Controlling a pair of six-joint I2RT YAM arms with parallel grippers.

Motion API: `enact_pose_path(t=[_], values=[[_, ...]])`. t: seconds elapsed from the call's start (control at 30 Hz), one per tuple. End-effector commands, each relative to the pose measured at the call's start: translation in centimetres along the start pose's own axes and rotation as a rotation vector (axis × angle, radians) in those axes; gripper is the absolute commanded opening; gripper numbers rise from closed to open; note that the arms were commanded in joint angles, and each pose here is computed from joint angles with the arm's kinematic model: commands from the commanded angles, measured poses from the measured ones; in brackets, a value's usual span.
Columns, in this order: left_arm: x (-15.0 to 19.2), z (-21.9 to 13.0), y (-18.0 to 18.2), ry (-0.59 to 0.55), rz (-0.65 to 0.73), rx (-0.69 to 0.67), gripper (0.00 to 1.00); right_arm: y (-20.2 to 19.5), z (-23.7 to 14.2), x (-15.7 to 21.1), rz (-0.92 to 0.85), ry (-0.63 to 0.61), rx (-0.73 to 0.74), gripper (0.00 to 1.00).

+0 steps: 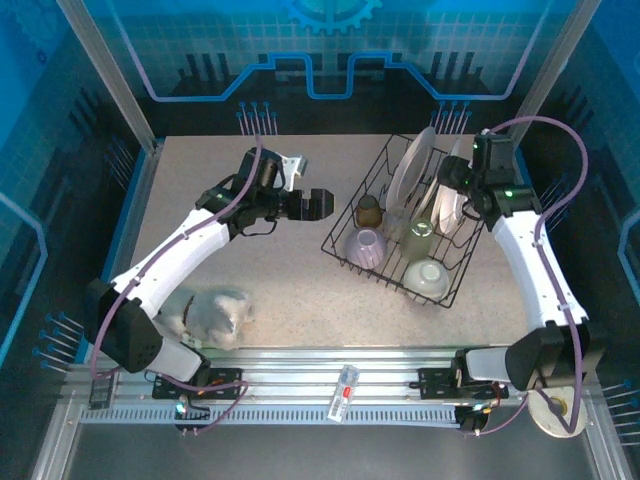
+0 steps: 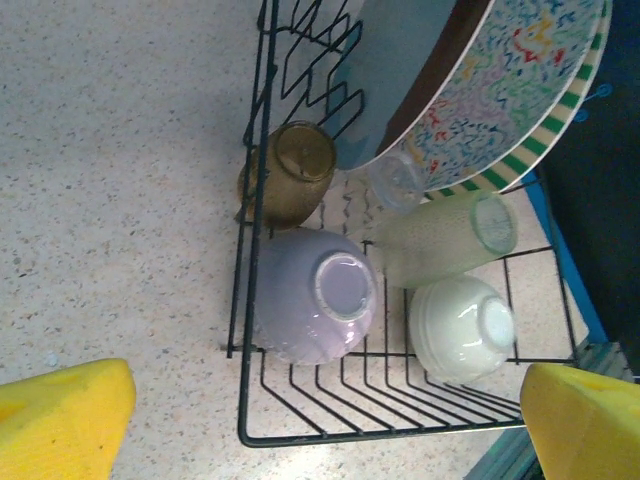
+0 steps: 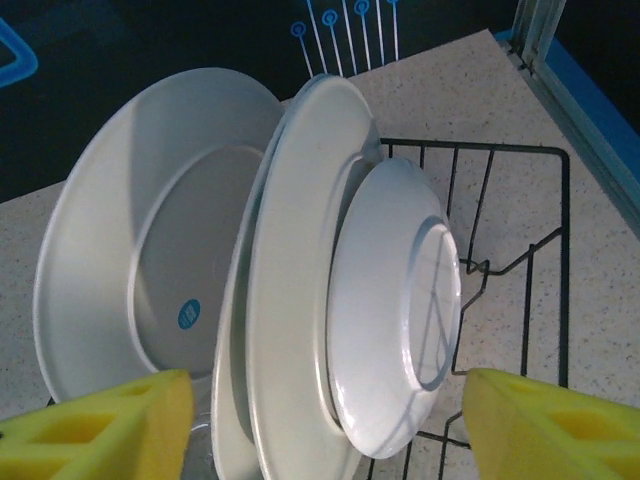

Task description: Unload the mixed dishes from the dish rack

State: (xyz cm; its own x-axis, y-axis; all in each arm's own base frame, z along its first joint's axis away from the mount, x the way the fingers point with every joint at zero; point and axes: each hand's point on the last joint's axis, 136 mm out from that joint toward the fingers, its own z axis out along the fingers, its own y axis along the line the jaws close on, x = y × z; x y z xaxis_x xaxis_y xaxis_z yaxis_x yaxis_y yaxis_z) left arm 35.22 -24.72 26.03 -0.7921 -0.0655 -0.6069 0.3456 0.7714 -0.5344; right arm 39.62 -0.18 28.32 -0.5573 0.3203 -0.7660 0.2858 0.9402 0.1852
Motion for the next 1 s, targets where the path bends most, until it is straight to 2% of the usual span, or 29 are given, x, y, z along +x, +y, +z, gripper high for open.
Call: enact_pose_path(t=[0.0,0.27,0.47,0.77,0.97], values=[[-1.2,-2.2,-2.3,-0.048,-0.001,0.06,0.99,0.0,0.6,0.3,-0.014,0.047,0.065,0.68],[-1.2,-3.3,-2.0,-0.081,0.018,0.035,0.99,0.4,2.3,0.9,-0.032,0.086,0.122,0.55],[-1.3,-3.8,-1.9,-0.09,0.031,0.023,0.99,0.3,3.6,1.3,-0.045,0.123,0.155,0.54],[-1.8,-5.0,-3.3,-0.116,0.031,0.074,0.99,0.3,5.1,2.1,-0.054,0.158,0.183,0.53],[-2.0,-5.3,-3.5,-0.126,0.033,0.078,0.99,0.3,5.4,2.0,-0.057,0.151,0.196,0.45]])
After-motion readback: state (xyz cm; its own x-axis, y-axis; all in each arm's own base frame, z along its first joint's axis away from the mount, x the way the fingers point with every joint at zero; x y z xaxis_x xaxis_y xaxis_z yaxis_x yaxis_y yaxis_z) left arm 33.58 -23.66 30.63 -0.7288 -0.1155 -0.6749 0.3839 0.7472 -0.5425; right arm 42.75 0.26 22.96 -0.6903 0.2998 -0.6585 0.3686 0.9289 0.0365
